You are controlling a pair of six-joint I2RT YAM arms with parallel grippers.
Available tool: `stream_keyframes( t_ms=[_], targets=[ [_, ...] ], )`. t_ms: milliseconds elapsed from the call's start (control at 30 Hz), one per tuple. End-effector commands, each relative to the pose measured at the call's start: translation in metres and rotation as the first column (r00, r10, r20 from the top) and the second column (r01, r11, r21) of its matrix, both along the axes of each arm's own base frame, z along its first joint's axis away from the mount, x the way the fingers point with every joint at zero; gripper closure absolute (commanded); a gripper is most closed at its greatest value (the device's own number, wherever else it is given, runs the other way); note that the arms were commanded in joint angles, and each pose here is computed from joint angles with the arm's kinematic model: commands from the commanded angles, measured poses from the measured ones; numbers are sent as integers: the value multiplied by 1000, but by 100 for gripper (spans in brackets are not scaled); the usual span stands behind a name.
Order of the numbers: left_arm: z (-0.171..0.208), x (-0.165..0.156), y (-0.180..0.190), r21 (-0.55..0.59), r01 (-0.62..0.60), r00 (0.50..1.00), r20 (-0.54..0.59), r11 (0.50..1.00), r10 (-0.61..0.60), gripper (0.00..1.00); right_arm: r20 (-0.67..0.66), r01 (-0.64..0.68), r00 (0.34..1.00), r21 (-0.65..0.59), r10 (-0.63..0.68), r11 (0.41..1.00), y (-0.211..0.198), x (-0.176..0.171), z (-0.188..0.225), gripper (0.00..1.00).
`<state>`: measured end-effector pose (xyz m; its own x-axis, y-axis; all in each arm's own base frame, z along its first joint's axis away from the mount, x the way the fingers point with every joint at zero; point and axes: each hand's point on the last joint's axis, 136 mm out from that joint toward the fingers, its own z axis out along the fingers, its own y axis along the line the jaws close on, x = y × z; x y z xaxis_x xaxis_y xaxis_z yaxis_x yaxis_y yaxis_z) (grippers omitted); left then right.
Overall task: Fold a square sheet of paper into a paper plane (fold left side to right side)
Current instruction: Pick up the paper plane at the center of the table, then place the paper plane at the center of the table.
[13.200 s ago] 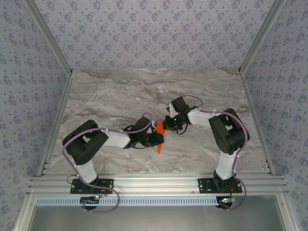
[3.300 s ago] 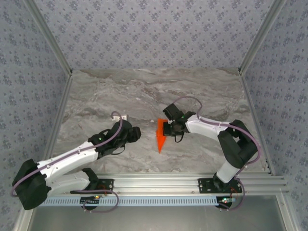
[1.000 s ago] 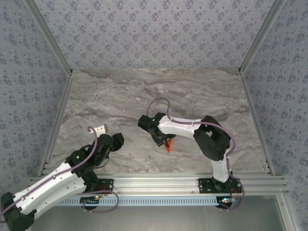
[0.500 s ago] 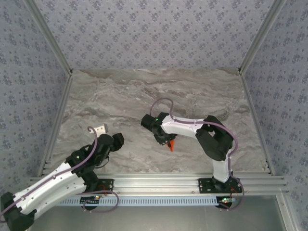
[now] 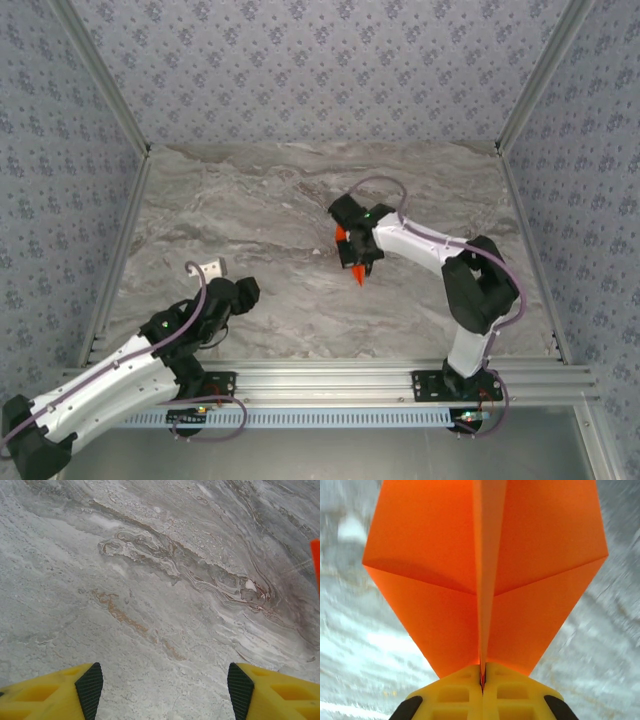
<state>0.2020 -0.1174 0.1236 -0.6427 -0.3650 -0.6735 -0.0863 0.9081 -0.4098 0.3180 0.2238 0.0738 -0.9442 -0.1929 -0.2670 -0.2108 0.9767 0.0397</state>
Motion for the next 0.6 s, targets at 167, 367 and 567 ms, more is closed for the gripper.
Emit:
stream_keyframes(
  t_ms=[167, 367, 567],
  targets=[
    [14, 5, -15, -24, 46, 999, 8, 999, -45, 30, -18, 53, 998, 30, -53, 998, 6, 54, -14, 97],
    [11, 6, -18, -25, 51, 999, -3, 998, -51, 30, -35, 113, 993, 12, -112, 994, 3, 66, -32, 97],
    [10, 6, -20, -21, 56, 998, -8, 998, -56, 29, -50, 120, 992, 10, -119, 993, 4, 68, -42, 90]
  ],
)
